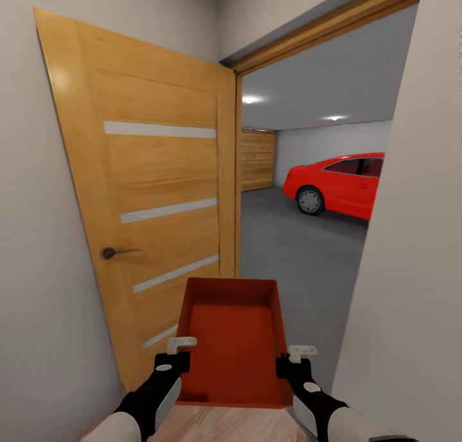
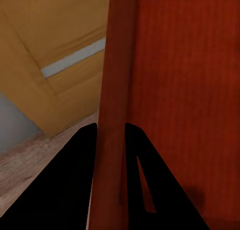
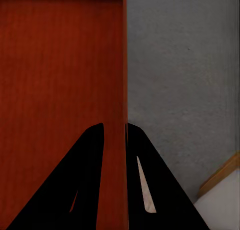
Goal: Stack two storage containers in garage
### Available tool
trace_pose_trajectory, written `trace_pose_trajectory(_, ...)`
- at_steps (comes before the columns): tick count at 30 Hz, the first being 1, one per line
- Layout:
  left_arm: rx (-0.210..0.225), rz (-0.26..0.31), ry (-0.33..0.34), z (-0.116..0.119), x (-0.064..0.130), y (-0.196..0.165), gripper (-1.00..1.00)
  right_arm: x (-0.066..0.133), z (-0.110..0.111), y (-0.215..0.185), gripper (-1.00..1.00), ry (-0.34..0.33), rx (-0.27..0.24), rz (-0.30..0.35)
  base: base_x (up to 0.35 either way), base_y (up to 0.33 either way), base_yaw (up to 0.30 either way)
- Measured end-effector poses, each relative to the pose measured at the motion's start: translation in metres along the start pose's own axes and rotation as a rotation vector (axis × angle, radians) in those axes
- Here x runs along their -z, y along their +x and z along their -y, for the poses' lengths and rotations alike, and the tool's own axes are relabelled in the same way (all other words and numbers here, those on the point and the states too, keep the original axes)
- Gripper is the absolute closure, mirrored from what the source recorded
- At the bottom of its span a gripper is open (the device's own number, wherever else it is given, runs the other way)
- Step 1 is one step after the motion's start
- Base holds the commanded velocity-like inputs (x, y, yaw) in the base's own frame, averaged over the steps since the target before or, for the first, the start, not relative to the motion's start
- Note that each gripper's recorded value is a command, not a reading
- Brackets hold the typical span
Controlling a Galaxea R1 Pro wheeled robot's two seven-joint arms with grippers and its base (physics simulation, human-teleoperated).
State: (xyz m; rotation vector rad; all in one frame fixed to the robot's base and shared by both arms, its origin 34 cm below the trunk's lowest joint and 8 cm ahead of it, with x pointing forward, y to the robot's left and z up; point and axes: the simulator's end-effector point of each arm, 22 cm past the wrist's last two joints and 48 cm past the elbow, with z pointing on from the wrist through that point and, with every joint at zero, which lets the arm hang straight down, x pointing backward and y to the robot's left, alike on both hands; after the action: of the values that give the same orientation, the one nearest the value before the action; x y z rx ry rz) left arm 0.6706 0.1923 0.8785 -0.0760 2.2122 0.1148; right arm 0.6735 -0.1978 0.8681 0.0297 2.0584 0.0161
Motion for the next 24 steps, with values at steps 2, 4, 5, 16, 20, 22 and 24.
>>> trace_pose_trajectory(2, 0.000, 0.000, 0.000, 0.0002, -0.0001, 0.0000, 1.00, -0.0002, 0.0002, 0.0000, 1.00, 0.000, 0.000, 0.000, 0.067, 0.056, -0.285)
trace_pose_trajectory(4, 0.000, 0.000, 0.000, 0.0002, -0.0002, 0.0000, 1.00, -0.0003, 0.0003, 0.0000, 1.00, 0.000, 0.000, 0.000, 0.024, 0.020, -0.285)
trace_pose_trajectory(5, 0.000, 0.000, 0.000, 0.0001, -0.0002, 0.0000, 1.00, -0.0003, 0.0002, 0.0000, 1.00, 0.000, 0.000, 0.000, 0.012, 0.010, -0.285)
trace_pose_trajectory(16, 0.001, 0.001, 0.000, 0.0016, 0.0009, -0.0004, 1.00, 0.0003, 0.0018, -0.0005, 1.00, 0.001, 0.002, 0.002, 0.053, 0.029, -0.284)
trace_pose_trajectory(20, 0.001, -0.002, 0.000, -0.0014, -0.0002, 0.0009, 1.00, 0.0002, -0.0015, 0.0006, 1.00, -0.001, -0.002, -0.003, 0.256, 0.202, -0.118)
trace_pose_trajectory(22, 0.001, -0.002, 0.001, -0.0010, -0.0002, 0.0009, 1.00, 0.0002, -0.0012, 0.0006, 1.00, -0.001, -0.001, -0.003, 0.267, 0.225, -0.009)
trace_pose_trajectory(24, 0.002, -0.002, 0.001, -0.0008, -0.0001, 0.0009, 1.00, 0.0002, -0.0009, 0.0005, 1.00, -0.001, -0.001, -0.003, 0.267, 0.226, -0.004)
